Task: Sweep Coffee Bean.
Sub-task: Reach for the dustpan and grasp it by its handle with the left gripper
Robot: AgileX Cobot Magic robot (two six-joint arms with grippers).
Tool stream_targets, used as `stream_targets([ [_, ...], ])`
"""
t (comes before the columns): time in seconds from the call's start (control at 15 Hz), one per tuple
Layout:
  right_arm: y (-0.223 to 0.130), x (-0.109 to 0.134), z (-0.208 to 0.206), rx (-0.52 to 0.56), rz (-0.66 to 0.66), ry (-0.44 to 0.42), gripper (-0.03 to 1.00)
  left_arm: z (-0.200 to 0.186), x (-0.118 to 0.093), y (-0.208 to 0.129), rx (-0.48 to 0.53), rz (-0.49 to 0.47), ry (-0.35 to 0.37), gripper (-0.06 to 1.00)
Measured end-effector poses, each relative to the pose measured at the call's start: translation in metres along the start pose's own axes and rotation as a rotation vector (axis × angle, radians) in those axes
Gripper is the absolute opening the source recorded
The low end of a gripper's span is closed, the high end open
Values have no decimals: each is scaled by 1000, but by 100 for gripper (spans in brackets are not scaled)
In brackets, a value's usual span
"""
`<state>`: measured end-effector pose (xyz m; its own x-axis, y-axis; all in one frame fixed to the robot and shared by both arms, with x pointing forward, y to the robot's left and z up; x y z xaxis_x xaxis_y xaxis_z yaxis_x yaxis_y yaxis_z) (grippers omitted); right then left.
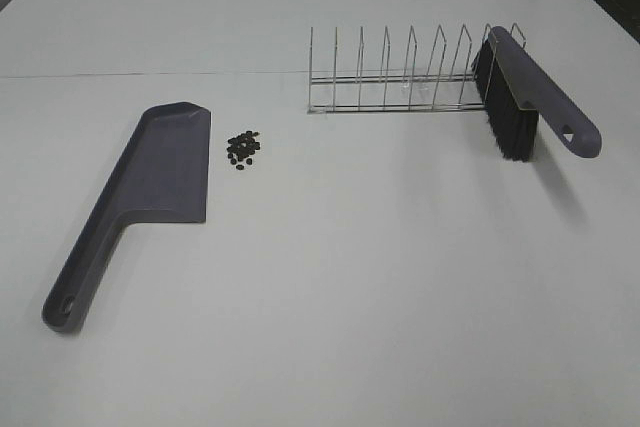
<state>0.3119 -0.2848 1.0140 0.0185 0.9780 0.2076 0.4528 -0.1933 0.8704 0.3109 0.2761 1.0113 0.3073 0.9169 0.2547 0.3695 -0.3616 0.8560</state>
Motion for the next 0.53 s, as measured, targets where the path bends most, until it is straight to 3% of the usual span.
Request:
stream_targets([
  [0.53,0,0,0,0,0,0,76,0,0,0,0,0,0,65],
])
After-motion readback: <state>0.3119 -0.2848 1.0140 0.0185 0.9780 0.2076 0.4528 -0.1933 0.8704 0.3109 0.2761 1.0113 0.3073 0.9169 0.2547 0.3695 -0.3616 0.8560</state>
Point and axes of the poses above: a point on each arm's last joint axis where the gripper is mounted, z pointing out along that axis toward the gripper, x along the wrist's bending axis when the last joint is at zero, y = z × x, the point moved 9 cm from there along z, pointing out along that axis toward the gripper, and after that the axes turned 15 degrees about z, right-handed, at the moved point
